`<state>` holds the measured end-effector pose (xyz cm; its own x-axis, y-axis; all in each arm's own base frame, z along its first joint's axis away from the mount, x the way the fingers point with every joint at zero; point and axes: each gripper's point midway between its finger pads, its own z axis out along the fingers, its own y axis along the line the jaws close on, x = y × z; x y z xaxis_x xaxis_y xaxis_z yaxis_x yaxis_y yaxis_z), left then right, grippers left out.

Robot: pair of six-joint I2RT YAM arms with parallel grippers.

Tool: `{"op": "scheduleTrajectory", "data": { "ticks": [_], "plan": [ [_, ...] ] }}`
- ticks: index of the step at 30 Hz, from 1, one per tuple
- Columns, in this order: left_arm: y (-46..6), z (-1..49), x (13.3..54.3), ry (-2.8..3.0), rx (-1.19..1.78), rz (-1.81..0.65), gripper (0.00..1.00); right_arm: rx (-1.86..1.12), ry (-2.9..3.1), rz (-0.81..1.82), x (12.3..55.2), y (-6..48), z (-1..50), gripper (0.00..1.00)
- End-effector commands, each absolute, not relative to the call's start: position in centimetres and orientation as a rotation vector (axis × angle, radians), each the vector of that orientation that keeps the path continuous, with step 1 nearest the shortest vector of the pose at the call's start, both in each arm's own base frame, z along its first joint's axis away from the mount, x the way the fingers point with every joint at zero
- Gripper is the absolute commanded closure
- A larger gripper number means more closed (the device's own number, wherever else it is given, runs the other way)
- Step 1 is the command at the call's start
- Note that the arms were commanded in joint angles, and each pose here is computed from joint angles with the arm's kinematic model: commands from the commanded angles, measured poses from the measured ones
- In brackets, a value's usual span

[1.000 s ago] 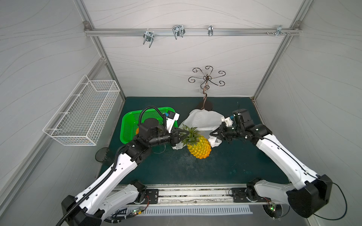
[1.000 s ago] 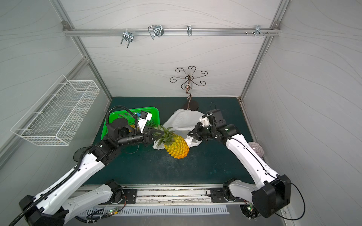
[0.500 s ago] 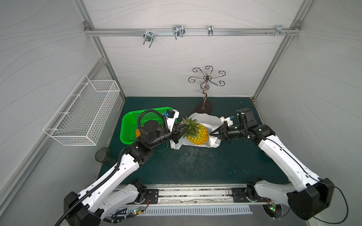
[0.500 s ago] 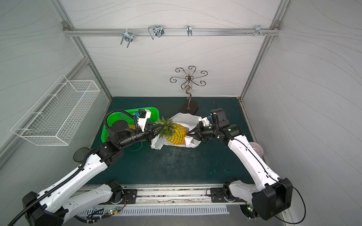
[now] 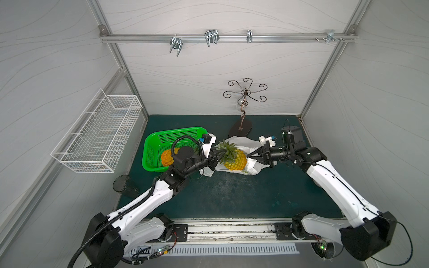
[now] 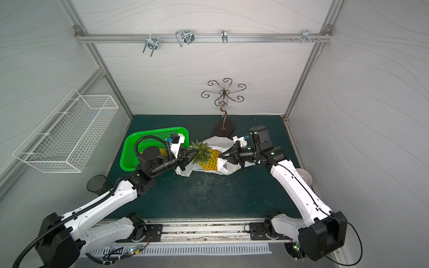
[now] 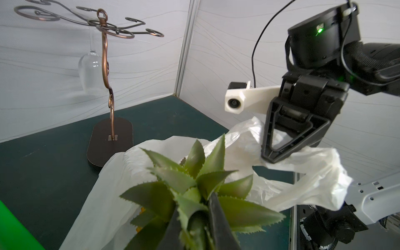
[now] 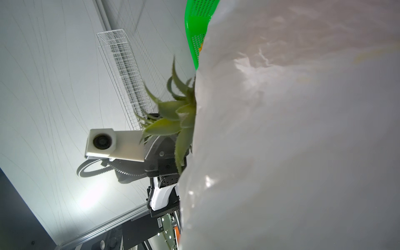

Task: Place the pineapple into a plastic bag & tie a knot
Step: Place the pineapple in the plastic bag.

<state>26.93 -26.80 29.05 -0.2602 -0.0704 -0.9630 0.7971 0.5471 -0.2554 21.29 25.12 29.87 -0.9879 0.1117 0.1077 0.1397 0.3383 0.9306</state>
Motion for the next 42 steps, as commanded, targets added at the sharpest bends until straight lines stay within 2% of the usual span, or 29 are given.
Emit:
{"op": "scheduleTrajectory", "data": {
  "ticks": [1,10,21,26,31,42],
  "plan": [
    [-27.2,37.6,25.9,1.274,0.640,-0.950,1.00,-0.188,-2.521,-1.837,21.2,25.2,31.9,1.00],
    [-29.6,35.5,24.0,1.148,0.860,-0.954,1.00,-0.160,-2.521,-1.860,22.3,25.3,32.8,1.00],
    [-32.4,29.7,23.1,1.175,1.252,-0.815,1.00,-0.053,-2.511,-1.900,23.2,25.4,34.1,1.00],
    [-33.5,29.4,26.4,1.170,1.178,-0.662,1.00,0.025,-2.484,-1.956,22.8,25.6,35.5,1.00],
    [-33.8,31.5,29.3,1.164,1.002,-0.613,1.00,0.073,-2.483,-1.967,22.1,25.4,35.8,1.00],
    [-32.4,33.4,31.1,1.200,0.775,-0.641,1.00,0.086,-2.585,-1.795,20.3,23.9,31.3,1.00]
  ]
}}
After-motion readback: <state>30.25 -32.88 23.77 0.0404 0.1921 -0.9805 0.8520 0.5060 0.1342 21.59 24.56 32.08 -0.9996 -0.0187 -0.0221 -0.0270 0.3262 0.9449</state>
